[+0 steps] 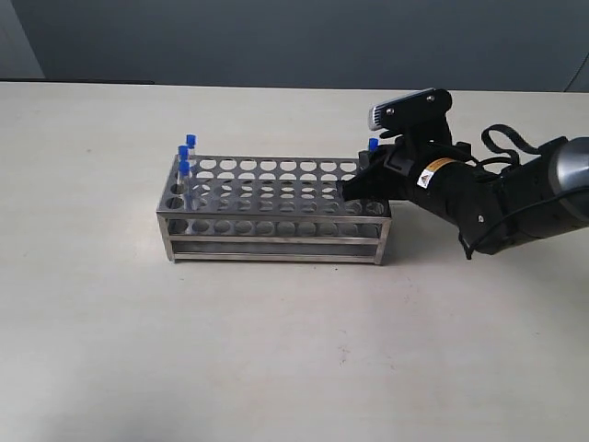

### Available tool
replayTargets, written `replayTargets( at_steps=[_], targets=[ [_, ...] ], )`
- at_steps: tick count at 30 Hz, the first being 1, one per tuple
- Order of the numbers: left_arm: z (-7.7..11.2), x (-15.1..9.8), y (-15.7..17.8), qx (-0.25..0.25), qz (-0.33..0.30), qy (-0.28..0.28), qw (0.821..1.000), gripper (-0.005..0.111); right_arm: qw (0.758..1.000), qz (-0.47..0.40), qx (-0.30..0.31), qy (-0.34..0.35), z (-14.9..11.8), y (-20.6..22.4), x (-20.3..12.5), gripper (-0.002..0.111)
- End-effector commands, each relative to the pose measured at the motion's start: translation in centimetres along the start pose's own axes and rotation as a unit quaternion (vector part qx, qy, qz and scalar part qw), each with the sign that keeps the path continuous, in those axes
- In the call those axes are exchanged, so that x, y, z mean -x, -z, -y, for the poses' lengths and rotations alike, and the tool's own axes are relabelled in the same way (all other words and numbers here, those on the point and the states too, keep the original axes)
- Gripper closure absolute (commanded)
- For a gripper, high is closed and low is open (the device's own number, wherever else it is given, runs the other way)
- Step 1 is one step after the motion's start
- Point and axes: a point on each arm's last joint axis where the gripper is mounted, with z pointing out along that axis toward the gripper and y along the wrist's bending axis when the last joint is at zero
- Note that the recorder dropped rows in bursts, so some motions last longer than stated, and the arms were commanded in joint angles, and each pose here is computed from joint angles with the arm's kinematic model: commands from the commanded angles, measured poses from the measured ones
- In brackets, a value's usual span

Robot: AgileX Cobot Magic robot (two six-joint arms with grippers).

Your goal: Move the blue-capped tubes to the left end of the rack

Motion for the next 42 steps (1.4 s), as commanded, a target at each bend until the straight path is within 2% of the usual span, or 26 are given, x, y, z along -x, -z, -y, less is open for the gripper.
replayTargets(
  at_steps=[1,3,14,20,27,42],
  targets=[
    [0.1,0.2,0.1,-0.004,0.005,-0.001,1.000,0.106,1.000,-0.030,-0.001,0.000,0.1,-1.1,-1.2,0.095],
    [0.1,0.2,0.1,-0.004,0.005,-0.001,1.000,0.106,1.000,-0.030,-0.001,0.000,0.1,-1.1,-1.2,0.108],
    [0.1,0.2,0.1,-0.005,0.006,-0.001,1.000,0.106,1.000,-0.026,0.008,0.008,-0.1,-0.3,0.0,0.109],
    [0.1,0.2,0.1,-0.005,0.006,-0.001,1.000,0.106,0.999,0.001,0.030,0.028,-1.7,0.9,1.8,0.109],
    [0.1,0.2,0.1,-0.005,0.006,-0.001,1.000,0.106,0.999,0.017,0.030,0.032,-1.6,1.4,2.7,0.109],
    [0.1,0.2,0.1,-0.005,0.006,-0.001,1.000,0.106,0.996,0.082,0.029,0.028,-1.3,4.5,6.7,0.109]
  ],
)
